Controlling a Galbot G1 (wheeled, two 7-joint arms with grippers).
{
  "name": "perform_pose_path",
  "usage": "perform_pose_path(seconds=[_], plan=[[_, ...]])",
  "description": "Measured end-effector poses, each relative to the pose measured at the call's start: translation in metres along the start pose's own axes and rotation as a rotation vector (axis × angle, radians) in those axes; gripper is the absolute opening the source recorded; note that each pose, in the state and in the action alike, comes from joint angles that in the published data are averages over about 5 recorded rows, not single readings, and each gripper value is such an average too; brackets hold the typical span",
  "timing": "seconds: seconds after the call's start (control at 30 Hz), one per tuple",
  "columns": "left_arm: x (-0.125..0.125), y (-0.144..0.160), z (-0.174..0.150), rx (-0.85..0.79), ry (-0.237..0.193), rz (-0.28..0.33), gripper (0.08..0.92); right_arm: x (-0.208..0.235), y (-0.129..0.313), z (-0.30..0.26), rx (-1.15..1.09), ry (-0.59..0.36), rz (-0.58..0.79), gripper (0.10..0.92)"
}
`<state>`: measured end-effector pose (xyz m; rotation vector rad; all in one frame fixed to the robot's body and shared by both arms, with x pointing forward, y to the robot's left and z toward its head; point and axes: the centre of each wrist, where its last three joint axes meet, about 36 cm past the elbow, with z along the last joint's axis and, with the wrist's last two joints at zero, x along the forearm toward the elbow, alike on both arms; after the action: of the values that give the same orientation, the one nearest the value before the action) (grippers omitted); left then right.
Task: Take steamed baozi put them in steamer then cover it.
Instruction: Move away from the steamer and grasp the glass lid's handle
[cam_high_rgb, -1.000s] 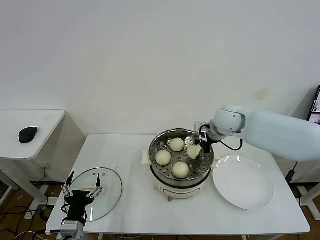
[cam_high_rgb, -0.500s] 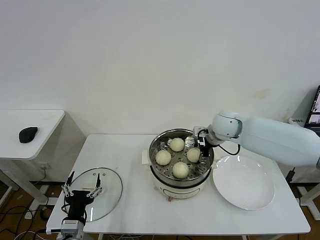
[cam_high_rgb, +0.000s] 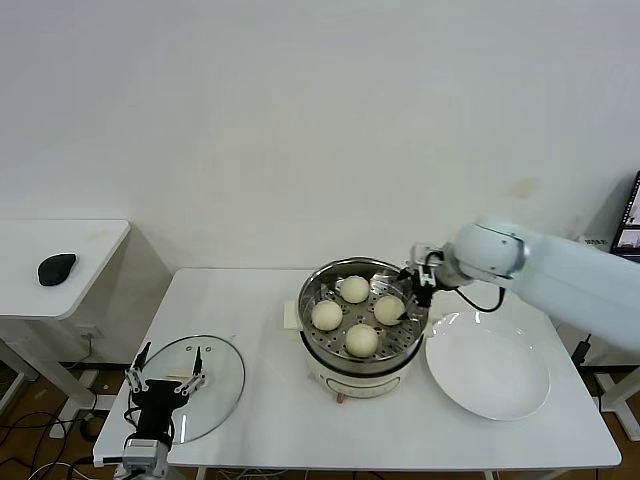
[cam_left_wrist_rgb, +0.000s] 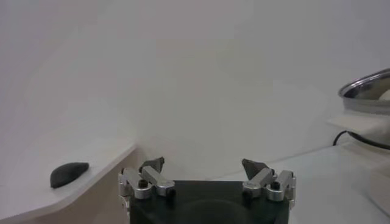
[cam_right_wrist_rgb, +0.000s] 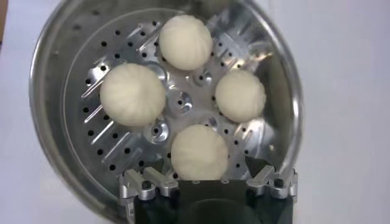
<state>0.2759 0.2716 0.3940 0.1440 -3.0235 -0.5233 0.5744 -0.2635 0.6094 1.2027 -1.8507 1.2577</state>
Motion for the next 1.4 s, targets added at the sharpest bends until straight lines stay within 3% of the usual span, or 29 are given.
perform_pose_path(seconds=[0.33,0.57,0.73,0.9,1.1,1.4], plan=[[0.0,-0.004,0.002,0.045,-0.026,0.034,0.823,0.007,0.047,0.046,-0.138,-0.329,0.363,0.823],[-0.001,-0.009,0.009,0.088,-0.046,0.029,0.823,-0.028,0.094,0.072,-0.248,-0.581,0.589,0.823],[0.001,-0.012,0.021,0.073,-0.023,0.016,0.823,-0.06,0.15,0.101,-0.394,-0.685,0.713,0.823],[0.0,-0.01,0.033,-0.007,-0.011,0.001,0.823,-0.076,0.215,0.131,-0.549,-0.684,0.834,0.823],[0.0,0.006,0.055,-0.236,-0.021,0.001,0.823,-0.072,0.285,0.166,-0.694,-0.582,0.979,0.823],[0.011,0.051,0.088,-0.715,-0.063,0.077,0.823,-0.051,0.325,0.197,-0.82,-0.463,1.187,0.823]])
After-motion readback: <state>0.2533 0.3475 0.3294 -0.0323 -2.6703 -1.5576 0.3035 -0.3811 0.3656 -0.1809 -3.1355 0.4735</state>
